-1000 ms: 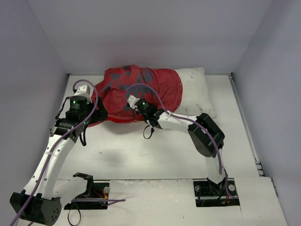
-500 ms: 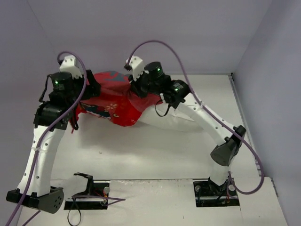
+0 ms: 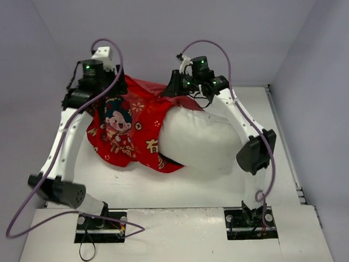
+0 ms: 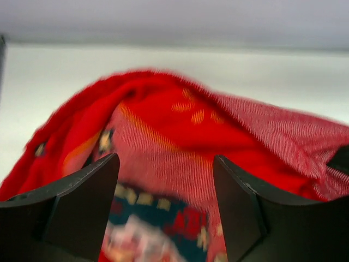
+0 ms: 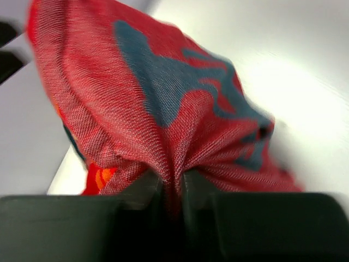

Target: Put the pillow into the pillowcase

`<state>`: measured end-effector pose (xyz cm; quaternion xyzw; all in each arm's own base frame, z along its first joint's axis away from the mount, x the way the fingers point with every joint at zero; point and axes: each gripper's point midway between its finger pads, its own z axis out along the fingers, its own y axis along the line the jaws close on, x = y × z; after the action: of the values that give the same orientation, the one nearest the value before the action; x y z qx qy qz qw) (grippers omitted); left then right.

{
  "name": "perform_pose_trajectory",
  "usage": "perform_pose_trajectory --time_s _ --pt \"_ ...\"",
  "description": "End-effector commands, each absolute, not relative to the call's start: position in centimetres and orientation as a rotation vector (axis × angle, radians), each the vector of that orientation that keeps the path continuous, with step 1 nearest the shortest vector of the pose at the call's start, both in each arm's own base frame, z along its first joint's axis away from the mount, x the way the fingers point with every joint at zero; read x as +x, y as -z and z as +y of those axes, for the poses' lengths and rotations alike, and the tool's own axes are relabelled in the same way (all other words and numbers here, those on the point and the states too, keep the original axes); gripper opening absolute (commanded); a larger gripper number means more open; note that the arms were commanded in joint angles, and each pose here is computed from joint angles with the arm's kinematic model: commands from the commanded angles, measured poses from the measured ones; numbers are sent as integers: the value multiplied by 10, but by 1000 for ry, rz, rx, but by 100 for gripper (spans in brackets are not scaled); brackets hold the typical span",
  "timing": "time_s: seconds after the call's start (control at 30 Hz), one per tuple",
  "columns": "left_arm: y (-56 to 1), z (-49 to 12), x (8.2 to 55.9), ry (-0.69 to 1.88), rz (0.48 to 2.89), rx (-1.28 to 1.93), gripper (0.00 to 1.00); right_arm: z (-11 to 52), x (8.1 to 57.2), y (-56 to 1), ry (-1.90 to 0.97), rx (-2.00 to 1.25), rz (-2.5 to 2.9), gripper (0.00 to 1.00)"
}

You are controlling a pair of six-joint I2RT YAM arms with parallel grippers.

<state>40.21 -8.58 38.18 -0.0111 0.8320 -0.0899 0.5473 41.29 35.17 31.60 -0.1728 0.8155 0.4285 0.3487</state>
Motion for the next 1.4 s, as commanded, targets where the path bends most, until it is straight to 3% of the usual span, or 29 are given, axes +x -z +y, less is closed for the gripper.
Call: perform_pose_trajectory --time_s 0.0,0.07,0.27,0.43,0.57,0.7,0.87,0.93,1.07,1.37 --pt "-362 -85 420 166 2021 -1 65 304 486 -302 -1043 -295 2038 26" --pt "-362 -88 421 187 2023 -9 65 283 506 -282 -976 -273 2059 43" --pt "-344 -102 420 235 2068 12 65 209 541 -315 -713 -250 1940 73" --pt "-328 -123 414 297 2111 32 65 168 526 -359 -445 -269 1839 86" --pt "-322 -179 398 305 2114 207 65 140 506 -368 -298 -229 1828 88" --pt "-312 -236 393 286 2090 369 66 137 472 -358 -334 -216 1859 86" --pt "-310 -285 407 263 2054 475 71 114 437 -272 -281 -68 2052 78" --pt "-327 -296 417 260 2005 483 72 108 425 -255 -298 6 2084 78" --pt "-303 -309 444 146 2017 491 74 107 397 -216 -346 97 2134 79" --pt "-277 -329 472 101 2027 504 74 112 384 -205 -405 91 2135 79"
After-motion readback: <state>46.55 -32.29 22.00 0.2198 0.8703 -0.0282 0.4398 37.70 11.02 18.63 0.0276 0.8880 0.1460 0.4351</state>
